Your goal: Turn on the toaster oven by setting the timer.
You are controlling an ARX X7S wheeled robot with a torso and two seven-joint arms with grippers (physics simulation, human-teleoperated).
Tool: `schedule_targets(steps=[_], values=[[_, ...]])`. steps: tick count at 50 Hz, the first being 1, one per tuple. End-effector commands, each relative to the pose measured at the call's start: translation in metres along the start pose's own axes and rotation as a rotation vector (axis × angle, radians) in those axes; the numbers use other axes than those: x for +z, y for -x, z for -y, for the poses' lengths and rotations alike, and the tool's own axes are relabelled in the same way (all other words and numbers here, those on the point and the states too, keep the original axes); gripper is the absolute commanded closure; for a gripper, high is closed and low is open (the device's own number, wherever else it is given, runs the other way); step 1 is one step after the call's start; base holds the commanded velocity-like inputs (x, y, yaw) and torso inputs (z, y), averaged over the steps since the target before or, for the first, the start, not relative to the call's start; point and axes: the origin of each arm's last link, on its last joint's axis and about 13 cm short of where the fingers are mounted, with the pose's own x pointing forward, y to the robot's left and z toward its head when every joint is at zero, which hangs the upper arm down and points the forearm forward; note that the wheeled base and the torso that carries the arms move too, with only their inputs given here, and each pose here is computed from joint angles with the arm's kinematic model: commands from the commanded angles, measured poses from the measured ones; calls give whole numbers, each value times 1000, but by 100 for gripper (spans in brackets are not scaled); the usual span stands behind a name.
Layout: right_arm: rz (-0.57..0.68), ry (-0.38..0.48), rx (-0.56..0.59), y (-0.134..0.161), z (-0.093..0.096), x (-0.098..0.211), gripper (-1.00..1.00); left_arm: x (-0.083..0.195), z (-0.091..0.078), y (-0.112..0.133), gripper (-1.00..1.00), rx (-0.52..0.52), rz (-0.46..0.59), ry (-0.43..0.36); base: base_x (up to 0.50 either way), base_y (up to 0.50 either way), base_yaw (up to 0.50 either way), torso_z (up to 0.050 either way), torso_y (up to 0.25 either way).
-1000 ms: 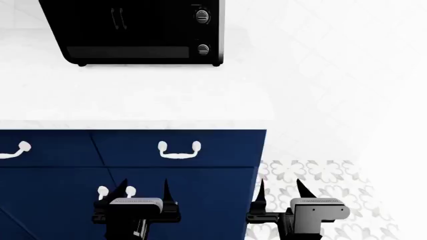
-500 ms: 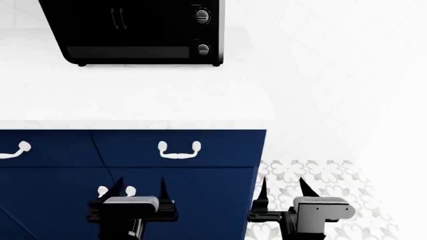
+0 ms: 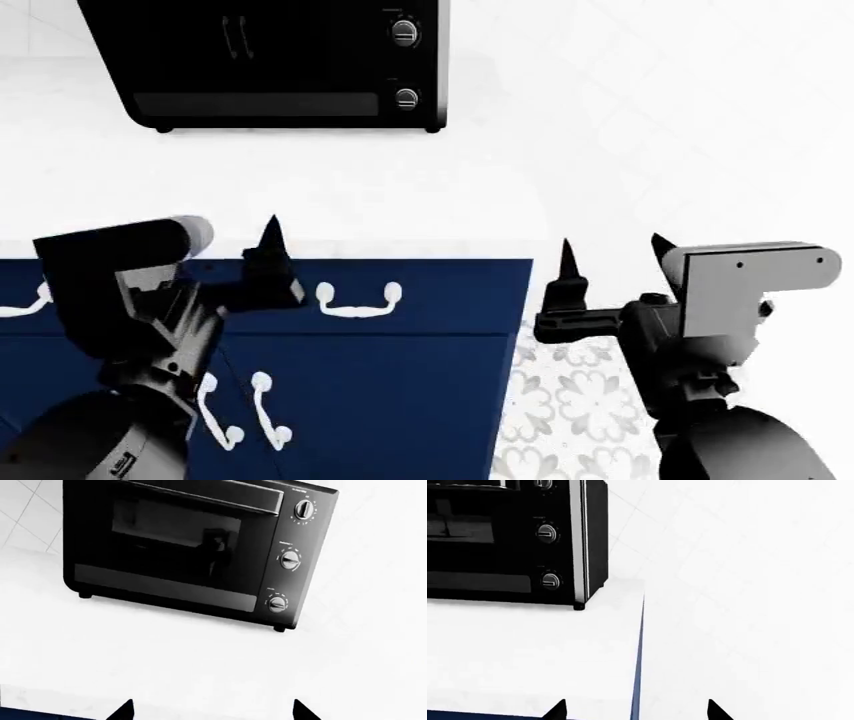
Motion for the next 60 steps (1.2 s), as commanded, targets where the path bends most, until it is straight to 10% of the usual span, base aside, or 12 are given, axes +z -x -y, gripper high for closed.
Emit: schedule_targets(steps=[1,60], values=[[30,11,12,10,6,48,-100,55,9,22,-100,-58,76,-160,0,0,0,0,0],[99,7,9,6,6,67,-100,75,11,14,-100,-36,164,-234,0,0,0,0,0]])
